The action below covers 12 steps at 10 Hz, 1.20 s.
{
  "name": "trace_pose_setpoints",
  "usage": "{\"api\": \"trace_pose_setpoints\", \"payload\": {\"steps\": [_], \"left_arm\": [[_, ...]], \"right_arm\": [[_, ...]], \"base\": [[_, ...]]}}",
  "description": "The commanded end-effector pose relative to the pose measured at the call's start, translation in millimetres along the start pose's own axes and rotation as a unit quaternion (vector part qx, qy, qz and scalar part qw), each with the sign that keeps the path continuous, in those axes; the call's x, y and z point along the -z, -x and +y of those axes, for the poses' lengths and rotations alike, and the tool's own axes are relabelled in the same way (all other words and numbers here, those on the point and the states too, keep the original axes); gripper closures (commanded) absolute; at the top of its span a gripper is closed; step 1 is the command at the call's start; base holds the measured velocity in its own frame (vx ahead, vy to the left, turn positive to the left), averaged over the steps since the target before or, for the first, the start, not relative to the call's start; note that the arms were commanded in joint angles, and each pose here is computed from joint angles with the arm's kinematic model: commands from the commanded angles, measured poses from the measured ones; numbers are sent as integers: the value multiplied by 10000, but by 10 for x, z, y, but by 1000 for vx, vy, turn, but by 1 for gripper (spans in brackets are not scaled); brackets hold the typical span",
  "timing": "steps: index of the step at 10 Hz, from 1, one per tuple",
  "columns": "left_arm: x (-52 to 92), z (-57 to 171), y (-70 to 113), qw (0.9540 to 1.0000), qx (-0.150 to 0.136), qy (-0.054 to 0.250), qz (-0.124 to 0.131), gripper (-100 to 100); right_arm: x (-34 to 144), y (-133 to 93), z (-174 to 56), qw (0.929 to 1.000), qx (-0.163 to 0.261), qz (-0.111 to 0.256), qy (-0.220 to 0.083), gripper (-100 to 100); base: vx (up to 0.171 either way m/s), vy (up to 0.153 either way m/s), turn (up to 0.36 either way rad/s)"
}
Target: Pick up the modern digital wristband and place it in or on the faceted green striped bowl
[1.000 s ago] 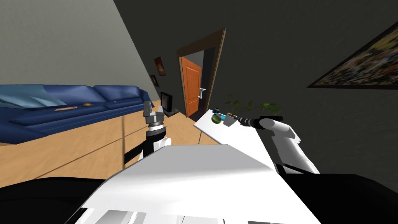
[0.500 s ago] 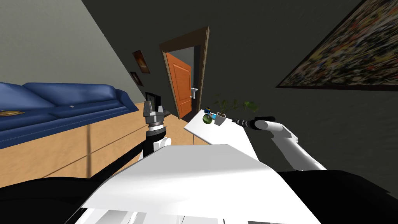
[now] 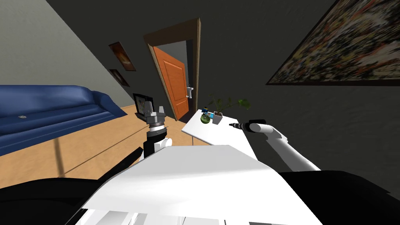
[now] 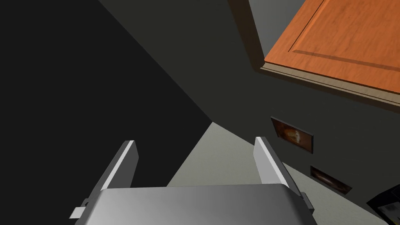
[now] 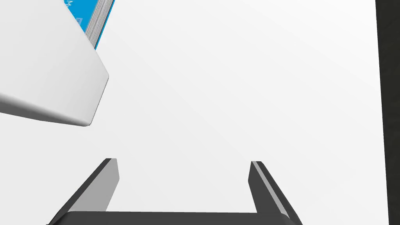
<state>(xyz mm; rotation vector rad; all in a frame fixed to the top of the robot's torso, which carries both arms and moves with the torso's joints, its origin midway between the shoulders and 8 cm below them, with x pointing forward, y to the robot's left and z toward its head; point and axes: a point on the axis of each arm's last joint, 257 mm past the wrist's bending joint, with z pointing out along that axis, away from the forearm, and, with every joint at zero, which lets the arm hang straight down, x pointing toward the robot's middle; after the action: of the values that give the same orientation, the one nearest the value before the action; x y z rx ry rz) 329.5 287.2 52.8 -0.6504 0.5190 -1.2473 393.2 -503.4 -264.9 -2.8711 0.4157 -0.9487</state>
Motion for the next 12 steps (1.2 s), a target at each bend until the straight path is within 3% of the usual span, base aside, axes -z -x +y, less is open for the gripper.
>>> {"api": "trace_pose_setpoints", "payload": {"steps": [1,3,6,9,10,12], "left_arm": [[0,0,0,10000,0,0,0,0],[1,0,2,10000,-4,1,1,0],[0,0,0,10000,0,0,0,0],[0,0,0,10000,0,0,0,0],[0,0,0,10000,0,0,0,0],[0,0,0,10000,0,0,0,0]], "right_arm": [[3,143,-64,9981,617,-87,13,-100],[-51,399,49,9927,1149,-334,137,-100],[-213,629,-108,9850,1678,-399,-68,-100],[-333,1051,-206,9772,1949,-809,-222,-100],[-335,1058,-207,9771,1950,-816,-224,-100],[-170,802,-283,9773,1986,-707,-212,-100]], "base": [[64,-248,-369],[137,-245,-405],[-22,26,-84],[-13,23,-66],[0,0,0],[-38,9,-54]]}}
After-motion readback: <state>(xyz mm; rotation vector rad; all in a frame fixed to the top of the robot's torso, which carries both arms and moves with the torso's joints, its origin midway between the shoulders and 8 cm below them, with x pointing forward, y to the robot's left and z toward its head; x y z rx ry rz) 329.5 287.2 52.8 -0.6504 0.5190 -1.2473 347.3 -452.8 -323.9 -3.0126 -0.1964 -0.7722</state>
